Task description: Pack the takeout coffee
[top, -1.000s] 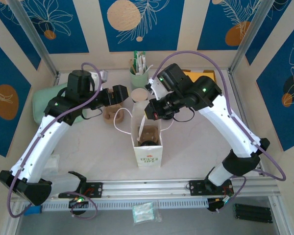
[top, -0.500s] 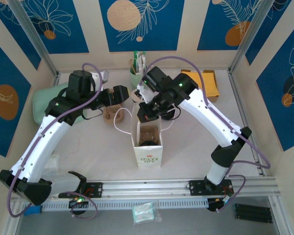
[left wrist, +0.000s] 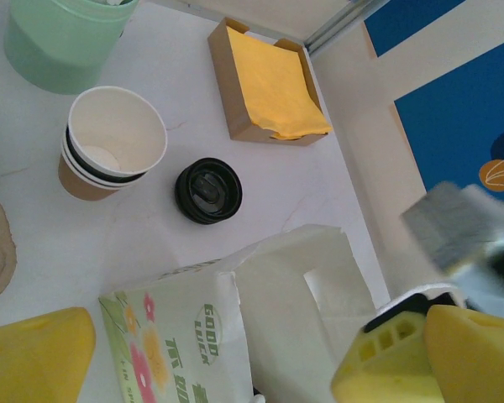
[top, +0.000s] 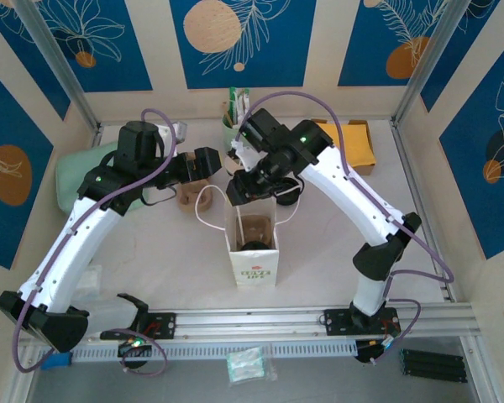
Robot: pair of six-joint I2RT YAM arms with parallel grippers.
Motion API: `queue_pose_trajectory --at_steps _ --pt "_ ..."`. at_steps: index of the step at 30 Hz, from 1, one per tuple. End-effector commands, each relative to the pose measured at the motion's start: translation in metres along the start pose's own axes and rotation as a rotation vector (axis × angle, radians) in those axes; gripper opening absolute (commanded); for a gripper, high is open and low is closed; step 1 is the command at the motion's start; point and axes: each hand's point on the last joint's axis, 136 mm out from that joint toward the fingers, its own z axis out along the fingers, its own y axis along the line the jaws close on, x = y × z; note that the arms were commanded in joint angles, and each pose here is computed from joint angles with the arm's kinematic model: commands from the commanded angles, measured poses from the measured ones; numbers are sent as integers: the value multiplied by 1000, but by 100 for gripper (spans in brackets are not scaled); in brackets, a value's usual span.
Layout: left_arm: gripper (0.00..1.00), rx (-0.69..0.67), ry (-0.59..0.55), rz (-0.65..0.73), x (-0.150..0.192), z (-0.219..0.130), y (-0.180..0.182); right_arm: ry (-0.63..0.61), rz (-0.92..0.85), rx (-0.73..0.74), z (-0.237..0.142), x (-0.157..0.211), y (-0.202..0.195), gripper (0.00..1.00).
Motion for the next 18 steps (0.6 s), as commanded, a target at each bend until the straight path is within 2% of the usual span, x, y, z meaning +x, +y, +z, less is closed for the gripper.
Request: queue_pose_trajectory --at_steps 1,11,18 --pt "99 9 -18 31 -4 0 -5 -36 -12 -4 -21 -1 7 42" --pt "99 13 -30 36 -9 1 -8 -244 -44 -31 -93 -7 21 55" --pt "99 3 -42 89 -19 2 -23 -419 49 -94 -138 -13 -4 59"
